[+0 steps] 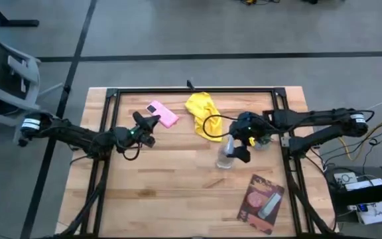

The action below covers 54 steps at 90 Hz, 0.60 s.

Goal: Apply microfiber cloth
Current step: Spray the pink cellphone using the spray bottle, then wipe the front of the pink cellphone with a microfiber cloth

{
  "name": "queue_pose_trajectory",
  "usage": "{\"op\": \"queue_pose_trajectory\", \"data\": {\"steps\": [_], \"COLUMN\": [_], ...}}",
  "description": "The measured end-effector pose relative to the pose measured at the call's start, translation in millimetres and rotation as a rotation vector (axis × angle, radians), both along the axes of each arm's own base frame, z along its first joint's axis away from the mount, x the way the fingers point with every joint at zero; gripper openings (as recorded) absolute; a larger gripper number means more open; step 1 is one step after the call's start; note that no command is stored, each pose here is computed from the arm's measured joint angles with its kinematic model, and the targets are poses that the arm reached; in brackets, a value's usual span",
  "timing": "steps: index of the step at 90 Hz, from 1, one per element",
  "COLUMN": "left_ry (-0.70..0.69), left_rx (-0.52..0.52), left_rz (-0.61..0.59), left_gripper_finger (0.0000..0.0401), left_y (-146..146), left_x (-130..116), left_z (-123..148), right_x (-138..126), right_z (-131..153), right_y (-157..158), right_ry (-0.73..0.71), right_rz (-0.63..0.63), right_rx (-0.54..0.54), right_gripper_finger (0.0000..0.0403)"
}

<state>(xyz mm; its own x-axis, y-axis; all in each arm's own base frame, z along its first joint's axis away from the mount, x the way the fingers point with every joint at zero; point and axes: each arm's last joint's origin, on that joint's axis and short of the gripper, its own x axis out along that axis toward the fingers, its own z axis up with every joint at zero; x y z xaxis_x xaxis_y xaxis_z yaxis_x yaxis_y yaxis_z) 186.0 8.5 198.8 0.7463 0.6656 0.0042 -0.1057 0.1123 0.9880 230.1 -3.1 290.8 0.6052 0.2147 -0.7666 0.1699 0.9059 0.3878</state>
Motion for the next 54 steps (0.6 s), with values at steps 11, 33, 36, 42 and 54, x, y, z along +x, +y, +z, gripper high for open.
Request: {"op": "queue_pose_trajectory", "data": {"steps": [11,33,36,42,54], "left_ry": [-0.004,-0.025,-0.033,-0.054,-0.064], "left_rx": [-0.005,-0.027,-0.036,-0.060,-0.072], "left_rz": [0.000,0.000,0.000,0.000,0.000], "left_gripper_finger": [0.0009,0.0009,0.0009,0.0009,0.0009], "left_y": [0,0,0,0,0], "left_x": [0,0,0,0,0], "left_z": [0,0,0,0,0], "right_x": [-8,-18,-18,-19,-20], "right_z": [10,50,58,75,109], "right_y": [0,-1,-1,-3,-7], "right_ry": [0.083,0.100,0.075,0.011,-0.130], "right_rz": [-0.004,-0.044,-0.047,-0.051,-0.084], "right_rx": [0.006,-0.060,-0.078,-0.136,-0.334], "right_gripper_finger": [0.0389,0.0389,0.0389,0.0389,0.0389]}}
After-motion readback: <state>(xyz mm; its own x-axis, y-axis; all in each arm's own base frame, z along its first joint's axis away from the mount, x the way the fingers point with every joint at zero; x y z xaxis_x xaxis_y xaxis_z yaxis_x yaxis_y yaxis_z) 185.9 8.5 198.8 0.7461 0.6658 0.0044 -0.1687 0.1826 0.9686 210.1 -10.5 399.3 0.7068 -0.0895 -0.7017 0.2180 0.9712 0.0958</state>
